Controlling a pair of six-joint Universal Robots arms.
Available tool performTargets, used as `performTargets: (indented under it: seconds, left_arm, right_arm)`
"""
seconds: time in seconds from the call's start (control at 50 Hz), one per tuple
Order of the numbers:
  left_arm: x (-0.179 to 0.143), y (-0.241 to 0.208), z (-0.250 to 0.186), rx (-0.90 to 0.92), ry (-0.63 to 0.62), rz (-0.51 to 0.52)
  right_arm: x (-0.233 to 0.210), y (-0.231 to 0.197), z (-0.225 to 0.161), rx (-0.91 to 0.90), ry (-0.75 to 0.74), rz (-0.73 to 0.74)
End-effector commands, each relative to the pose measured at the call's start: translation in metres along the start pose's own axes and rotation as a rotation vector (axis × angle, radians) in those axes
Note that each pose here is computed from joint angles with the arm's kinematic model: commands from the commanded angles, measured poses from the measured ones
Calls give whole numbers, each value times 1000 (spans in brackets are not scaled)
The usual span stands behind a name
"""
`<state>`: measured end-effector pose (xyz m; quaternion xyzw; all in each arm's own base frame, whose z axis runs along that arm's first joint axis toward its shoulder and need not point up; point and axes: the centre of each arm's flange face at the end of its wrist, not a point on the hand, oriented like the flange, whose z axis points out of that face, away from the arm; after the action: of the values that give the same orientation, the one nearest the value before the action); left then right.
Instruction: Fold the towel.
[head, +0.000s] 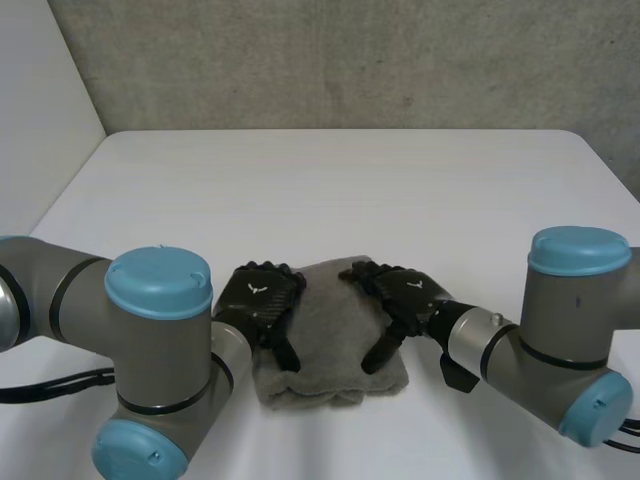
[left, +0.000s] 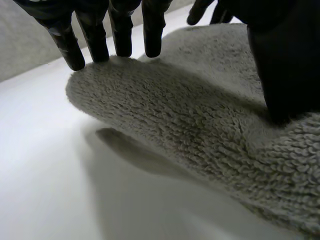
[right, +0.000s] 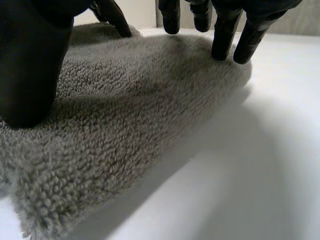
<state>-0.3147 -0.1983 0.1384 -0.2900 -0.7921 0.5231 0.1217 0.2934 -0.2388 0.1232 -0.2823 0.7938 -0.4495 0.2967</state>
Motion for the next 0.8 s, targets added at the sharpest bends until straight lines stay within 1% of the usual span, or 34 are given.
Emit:
performTargets:
  seconds: [0.02,0.22,0.32,0.34,0.36,0.38,0.42,0.44,0.48,0.5,0.52,0.54,0.58,0.6,0.64,0.66,0.7,0.72,0.8]
  left_arm:
    - [-1,-1,-1,-6,13,-1]
    - [-4,7,3,-32,14,-6]
    - [-8,-1,3,-9,3,-11]
    - [-9,-9,0,14,1,-12]
    - [-11,-24,-7,60,-3,-15]
    - [-11,-24,-8,60,-3,-15]
    - [-17,-52,-25,152,-14,-25]
    - [-17,-52,-25,153,-14,-25]
    - [-20,-76,-43,238,-23,-32]
    - [-20,-76,-43,238,-23,-32]
    - [-25,-88,-52,282,-37,-37]
    - [-25,-89,-52,283,-37,-37]
    - [-38,-108,-66,359,-75,-45]
    - [-38,-108,-66,359,-75,-45]
    - [-53,-123,-75,416,-116,-57]
    - [-53,-124,-75,416,-117,-57]
    - [-64,-134,-80,454,-152,-65]
    - [-64,-134,-80,454,-152,-65]
    - [-80,-143,-81,479,-212,-85]
  right_arm:
    - [2,3,9,-9,-8,-5]
    - [5,6,11,-19,0,-27]
    - [7,-1,5,-31,18,-40]
    - [4,-9,1,-20,17,-45]
    - [0,-28,-9,24,21,-66]
    - [0,-28,-9,24,21,-66]
    - [-7,-63,-32,118,35,-107]
    - [-7,-63,-32,118,35,-107]
    - [-7,-91,-52,207,72,-135]
    - [-7,-91,-52,208,72,-135]
    - [-6,-105,-62,251,106,-149]
    - [-6,-105,-63,251,106,-149]
    - [4,-129,-85,330,223,-168]
    - [4,-129,-85,330,223,-168]
    - [16,-143,-97,377,331,-207]
    - [16,-143,-98,377,332,-207]
    - [23,-149,-104,389,412,-256]
    - [23,-149,-104,389,413,-257]
    - [31,-154,-108,394,504,-279]
